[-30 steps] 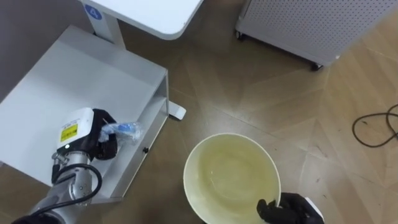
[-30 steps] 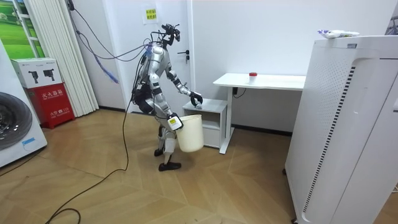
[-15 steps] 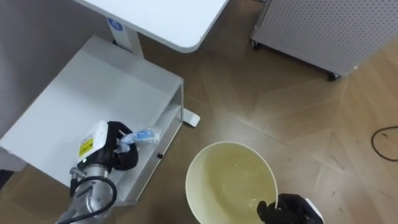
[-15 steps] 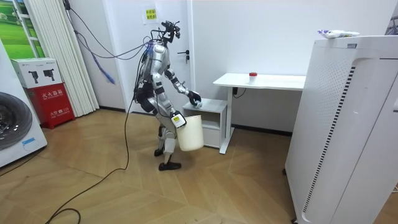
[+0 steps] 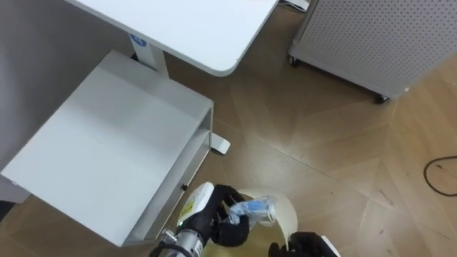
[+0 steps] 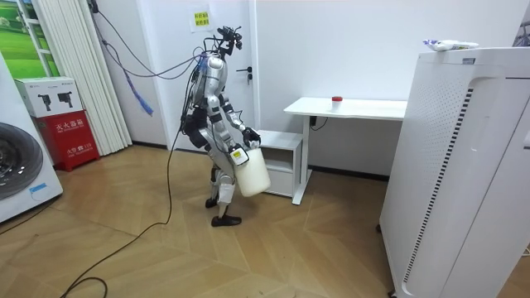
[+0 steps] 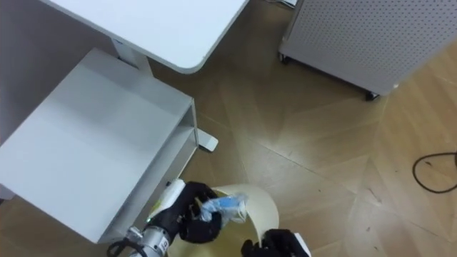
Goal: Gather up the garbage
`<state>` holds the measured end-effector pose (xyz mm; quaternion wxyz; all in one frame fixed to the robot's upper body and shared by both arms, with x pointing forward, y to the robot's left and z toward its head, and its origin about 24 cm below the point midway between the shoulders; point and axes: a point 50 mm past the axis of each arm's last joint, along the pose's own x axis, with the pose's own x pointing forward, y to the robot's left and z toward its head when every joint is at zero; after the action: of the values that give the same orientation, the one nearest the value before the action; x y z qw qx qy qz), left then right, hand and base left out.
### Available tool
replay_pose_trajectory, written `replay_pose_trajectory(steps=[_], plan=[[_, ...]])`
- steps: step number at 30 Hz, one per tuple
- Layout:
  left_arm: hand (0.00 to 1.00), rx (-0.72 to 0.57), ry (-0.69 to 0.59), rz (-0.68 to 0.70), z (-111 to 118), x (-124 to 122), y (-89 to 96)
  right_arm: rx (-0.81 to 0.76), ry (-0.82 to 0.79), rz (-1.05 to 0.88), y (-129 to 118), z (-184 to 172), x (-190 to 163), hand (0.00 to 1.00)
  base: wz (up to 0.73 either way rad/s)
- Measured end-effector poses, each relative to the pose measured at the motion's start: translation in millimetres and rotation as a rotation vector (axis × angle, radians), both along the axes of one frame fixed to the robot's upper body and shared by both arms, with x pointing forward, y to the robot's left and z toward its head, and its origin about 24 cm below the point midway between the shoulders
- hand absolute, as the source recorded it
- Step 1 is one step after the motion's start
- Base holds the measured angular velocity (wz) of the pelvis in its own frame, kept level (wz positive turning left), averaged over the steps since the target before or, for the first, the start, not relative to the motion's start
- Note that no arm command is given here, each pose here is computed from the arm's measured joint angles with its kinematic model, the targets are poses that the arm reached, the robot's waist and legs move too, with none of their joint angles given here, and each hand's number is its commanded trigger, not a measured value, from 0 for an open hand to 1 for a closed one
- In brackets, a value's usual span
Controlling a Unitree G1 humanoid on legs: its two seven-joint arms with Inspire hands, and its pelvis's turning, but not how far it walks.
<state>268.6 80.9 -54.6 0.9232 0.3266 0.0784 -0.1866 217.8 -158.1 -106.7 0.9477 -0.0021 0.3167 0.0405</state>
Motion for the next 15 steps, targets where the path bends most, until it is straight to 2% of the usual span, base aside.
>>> replay_pose_trajectory(steps=[15], plan=[[1.0,0.026,0.068,-0.118,-11.7,-16.7,-9.8,-0.012,0.006,0.019,1.3,-2.2,-4.1,1.0,0.0]])
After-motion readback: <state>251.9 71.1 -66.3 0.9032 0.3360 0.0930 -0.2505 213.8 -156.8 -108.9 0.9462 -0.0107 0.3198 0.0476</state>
